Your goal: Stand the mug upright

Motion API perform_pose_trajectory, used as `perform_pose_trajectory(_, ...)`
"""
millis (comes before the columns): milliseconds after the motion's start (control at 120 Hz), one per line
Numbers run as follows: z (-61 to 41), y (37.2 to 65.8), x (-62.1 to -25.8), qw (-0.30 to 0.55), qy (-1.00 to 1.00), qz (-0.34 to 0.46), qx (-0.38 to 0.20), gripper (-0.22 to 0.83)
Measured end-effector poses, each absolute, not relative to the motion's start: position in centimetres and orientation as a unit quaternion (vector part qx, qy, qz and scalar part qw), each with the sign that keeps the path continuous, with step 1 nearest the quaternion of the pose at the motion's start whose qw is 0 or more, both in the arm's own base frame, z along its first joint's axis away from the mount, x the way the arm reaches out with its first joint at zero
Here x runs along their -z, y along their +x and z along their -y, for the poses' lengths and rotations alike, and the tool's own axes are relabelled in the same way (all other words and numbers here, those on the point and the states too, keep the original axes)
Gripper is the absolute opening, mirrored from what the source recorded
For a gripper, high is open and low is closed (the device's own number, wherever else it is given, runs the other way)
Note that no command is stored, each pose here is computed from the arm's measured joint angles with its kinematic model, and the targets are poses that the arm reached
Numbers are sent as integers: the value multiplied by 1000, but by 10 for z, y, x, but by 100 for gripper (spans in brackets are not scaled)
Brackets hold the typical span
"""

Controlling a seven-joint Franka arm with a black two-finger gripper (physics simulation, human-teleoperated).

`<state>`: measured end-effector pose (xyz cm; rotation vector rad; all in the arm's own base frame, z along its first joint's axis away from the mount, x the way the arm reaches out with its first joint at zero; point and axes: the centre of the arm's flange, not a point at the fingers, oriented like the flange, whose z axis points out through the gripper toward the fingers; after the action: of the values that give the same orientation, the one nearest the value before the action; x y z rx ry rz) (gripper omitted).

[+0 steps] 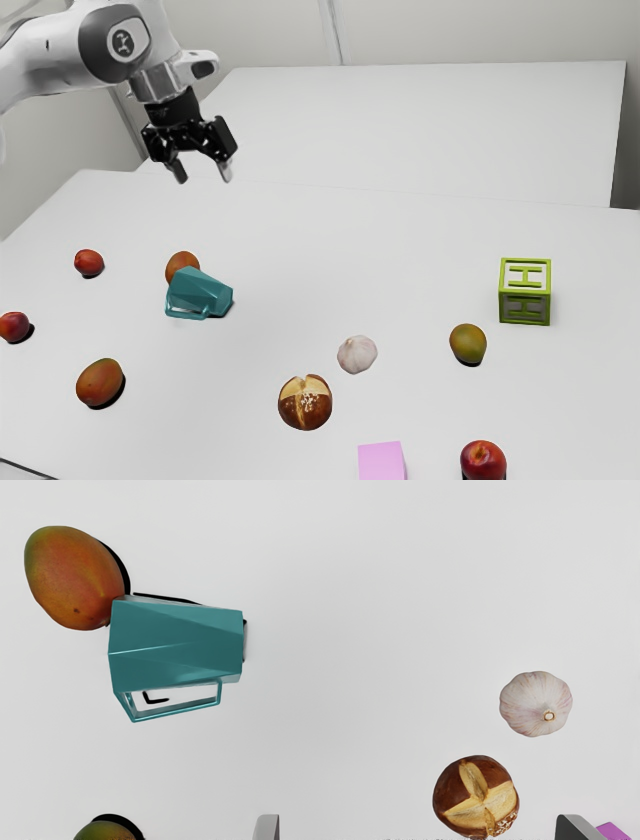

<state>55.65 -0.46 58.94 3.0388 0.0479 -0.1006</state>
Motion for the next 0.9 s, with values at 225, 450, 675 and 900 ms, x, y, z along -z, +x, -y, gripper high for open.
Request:
perform_pose_trajectory(225,-44,543,-530,112,987,-65,91,62)
perform_pose_trajectory(450,-96,533,-463,168,979,-64,99,62)
perform_pose_trajectory(675,-141,531,-423,206,976,-31,56,62)
perform_pose_trajectory(900,-165,541,-391,224,974,20,6,62)
